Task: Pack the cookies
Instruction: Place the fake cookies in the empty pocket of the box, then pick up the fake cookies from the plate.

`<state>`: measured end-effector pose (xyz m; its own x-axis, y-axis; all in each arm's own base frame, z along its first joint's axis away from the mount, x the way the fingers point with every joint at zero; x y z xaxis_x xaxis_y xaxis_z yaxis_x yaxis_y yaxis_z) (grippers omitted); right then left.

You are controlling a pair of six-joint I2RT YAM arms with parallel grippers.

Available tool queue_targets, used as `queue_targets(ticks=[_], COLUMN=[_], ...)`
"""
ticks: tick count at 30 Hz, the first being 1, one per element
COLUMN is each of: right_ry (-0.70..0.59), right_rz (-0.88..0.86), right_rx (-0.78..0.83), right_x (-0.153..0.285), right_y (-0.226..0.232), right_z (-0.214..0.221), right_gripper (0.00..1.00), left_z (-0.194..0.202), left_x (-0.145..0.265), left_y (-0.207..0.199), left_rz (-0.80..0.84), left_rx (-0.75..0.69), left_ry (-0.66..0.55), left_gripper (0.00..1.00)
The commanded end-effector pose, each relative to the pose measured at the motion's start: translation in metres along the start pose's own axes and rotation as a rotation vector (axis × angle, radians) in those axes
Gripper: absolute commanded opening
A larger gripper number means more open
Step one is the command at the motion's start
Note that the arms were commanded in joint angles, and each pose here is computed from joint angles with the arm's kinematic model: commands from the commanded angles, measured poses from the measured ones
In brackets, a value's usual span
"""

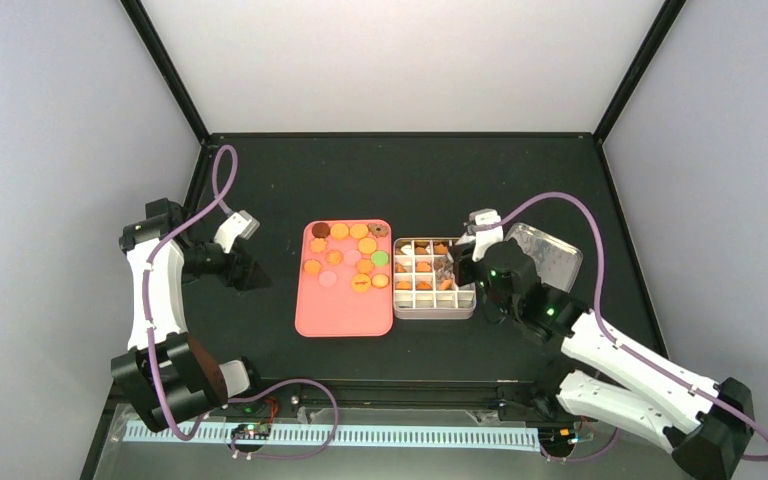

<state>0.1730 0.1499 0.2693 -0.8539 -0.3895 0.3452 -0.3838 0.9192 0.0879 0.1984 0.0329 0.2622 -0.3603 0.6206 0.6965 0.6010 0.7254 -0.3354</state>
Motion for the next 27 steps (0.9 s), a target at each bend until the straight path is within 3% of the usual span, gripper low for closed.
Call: queue_targets(ticks=[1, 9, 16, 27], right_ry=[-0.098, -0.126, -0.057, 0.024], right_rz=[-0.073, -0.261, -0.366, -0.333], right_rx=[-0.018, 0.009, 0.091, 0.178], right_x=[-0.003, -0.048, -0.102, -0.185], right_y=[0.013, 0.073, 0.144, 0.189], right_z=[-0.038, -0.077, -0.075, -0.065], right_gripper=[0.24, 0.27, 0.28, 0.33], left_z=[-0.009, -0.003, 0.005, 0.020], left_x=[0.009, 0.009, 0.009, 0.004], left_y=[-0.002, -0.003, 0.000, 0.009], left_rz=[-0.006, -0.031, -0.056, -0.120], left_rx=[-0.017, 0.006, 0.035, 0.051], left_ry=[-0.026, 0.011, 0.033, 0.058], left_gripper=[0.85, 0.85, 0.86, 0.99])
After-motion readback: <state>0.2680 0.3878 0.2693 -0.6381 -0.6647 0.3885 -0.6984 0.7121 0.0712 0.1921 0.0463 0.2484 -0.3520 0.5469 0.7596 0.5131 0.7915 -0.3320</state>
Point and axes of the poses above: each gripper's point midway between its finger pads, its own x axis back along the fingers, its own y axis along the line the jaws close on, z = x × y, the point moved 10 cm from there along x, back along the fingers, and after that the axes turned 3 degrees about x, right-handed, at the moved point
